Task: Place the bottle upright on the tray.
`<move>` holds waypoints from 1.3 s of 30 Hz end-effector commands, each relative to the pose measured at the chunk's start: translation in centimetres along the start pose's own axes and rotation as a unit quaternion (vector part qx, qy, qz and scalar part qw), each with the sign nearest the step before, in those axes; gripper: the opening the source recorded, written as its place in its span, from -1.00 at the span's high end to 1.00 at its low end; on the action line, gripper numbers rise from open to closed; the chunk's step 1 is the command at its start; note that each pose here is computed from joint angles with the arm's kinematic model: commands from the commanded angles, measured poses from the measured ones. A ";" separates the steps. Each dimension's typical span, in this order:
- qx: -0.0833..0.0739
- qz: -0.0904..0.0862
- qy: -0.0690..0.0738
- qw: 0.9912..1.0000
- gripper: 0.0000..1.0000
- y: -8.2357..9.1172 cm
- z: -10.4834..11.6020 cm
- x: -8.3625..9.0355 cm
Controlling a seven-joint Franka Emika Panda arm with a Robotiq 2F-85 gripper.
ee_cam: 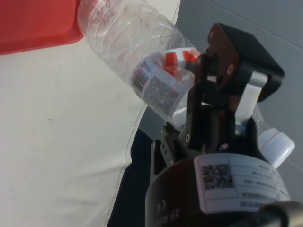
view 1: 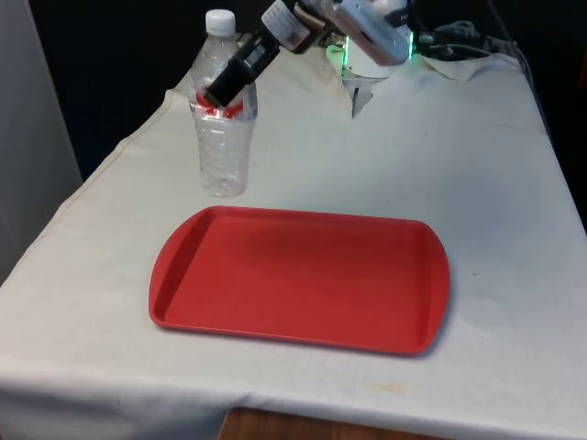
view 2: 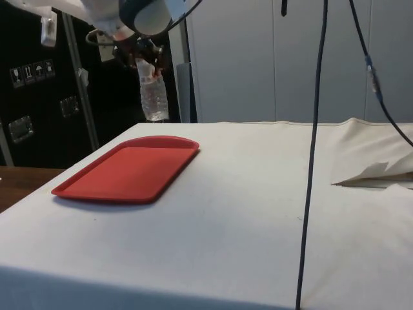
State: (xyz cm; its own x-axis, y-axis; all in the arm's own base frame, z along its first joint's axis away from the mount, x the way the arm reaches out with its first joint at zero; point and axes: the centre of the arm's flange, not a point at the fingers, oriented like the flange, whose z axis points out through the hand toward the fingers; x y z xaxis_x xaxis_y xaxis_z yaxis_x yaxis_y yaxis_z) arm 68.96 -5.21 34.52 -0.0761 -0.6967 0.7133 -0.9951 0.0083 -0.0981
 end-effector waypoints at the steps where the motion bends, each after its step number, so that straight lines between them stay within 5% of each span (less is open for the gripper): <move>1: 0.003 0.003 -0.005 1.000 0.35 -0.2 0.2 -0.3; 5: 0.006 0.009 -0.012 1.000 0.35 -0.5 0.6 -0.8; 6: 0.003 0.005 -0.003 1.000 0.35 -0.3 0.5 -0.7; 7: 0.007 0.011 -0.014 1.000 0.35 -0.6 0.7 -1.0; 18: 0.012 0.020 -0.024 0.999 0.35 -1.3 1.8 -2.6; 25: 0.012 0.012 -0.013 1.000 0.35 -1.8 2.1 -3.8; 34: 0.010 -0.008 -0.025 1.000 0.35 -2.5 2.7 -5.7; 35: 0.012 -0.006 -0.017 1.000 0.35 -2.5 2.6 -5.4; 39: 0.010 -0.017 -0.029 0.999 0.35 -2.8 2.9 -6.3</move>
State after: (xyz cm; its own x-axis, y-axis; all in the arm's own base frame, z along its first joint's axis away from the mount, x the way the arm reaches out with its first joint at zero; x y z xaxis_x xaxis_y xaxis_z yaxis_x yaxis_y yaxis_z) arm 72.31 -2.98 28.49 -0.0448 -0.7247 0.6876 -0.9951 -0.0287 -0.0950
